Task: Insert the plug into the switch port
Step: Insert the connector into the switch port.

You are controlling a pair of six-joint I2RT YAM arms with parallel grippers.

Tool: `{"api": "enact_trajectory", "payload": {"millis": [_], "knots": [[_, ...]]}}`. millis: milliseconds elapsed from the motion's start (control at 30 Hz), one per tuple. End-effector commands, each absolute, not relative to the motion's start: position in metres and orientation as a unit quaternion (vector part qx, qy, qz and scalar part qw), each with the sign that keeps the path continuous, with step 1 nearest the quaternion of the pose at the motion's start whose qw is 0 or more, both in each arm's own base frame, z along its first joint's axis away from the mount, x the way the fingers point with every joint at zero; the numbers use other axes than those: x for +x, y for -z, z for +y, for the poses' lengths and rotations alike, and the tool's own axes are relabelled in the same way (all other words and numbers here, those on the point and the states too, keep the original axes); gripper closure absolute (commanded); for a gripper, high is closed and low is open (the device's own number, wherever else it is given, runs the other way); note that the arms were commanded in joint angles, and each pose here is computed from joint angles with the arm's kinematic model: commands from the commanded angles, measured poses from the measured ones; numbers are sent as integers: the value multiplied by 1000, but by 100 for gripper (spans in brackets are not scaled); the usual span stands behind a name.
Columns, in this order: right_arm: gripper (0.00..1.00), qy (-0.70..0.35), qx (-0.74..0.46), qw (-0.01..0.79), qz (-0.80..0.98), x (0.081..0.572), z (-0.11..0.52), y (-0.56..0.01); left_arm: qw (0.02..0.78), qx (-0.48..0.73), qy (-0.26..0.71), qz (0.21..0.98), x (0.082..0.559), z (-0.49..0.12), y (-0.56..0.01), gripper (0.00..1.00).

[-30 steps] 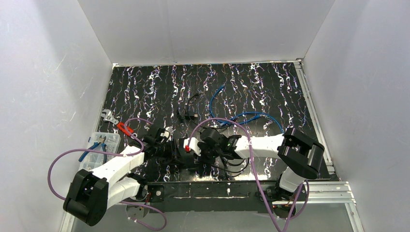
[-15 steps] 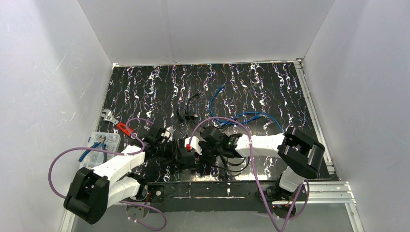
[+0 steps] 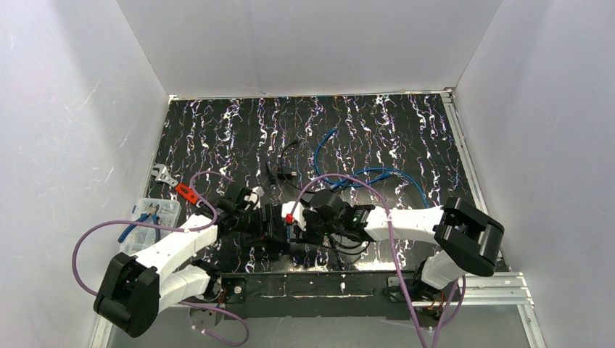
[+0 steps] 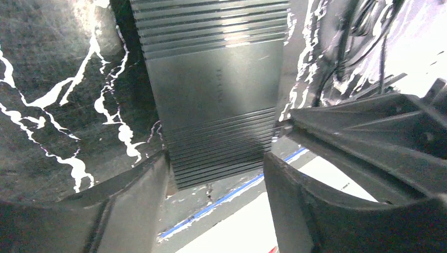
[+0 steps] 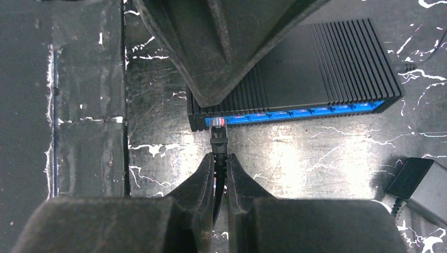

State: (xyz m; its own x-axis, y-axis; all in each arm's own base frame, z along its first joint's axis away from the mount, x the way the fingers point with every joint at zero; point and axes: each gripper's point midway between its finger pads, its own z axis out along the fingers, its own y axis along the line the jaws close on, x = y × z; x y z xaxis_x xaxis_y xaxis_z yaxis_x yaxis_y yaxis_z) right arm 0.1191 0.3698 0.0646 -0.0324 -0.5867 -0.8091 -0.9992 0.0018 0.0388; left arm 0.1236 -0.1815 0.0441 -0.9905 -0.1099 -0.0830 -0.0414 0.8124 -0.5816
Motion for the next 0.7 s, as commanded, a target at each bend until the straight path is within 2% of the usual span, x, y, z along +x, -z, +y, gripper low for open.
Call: {"api": "enact_trajectory", "payload": {"millis": [0,167,233,500,667], "knots": [[99,-380,-602,377,592,118,391,-105,103,-24,301,948,141,-184,-74,32],[99,-371,-596,353,618,114,379,-86,147,-26,242,959,153,-164,-88,15],[99,-373,-594,341,626,111,377,-80,158,-28,227,960,156,-158,-93,3],[98,-370,-594,288,654,97,371,-57,181,-36,187,965,160,-142,-105,2],[79,-352,-592,291,664,104,371,-59,189,-36,179,965,161,-138,-108,2]]}}
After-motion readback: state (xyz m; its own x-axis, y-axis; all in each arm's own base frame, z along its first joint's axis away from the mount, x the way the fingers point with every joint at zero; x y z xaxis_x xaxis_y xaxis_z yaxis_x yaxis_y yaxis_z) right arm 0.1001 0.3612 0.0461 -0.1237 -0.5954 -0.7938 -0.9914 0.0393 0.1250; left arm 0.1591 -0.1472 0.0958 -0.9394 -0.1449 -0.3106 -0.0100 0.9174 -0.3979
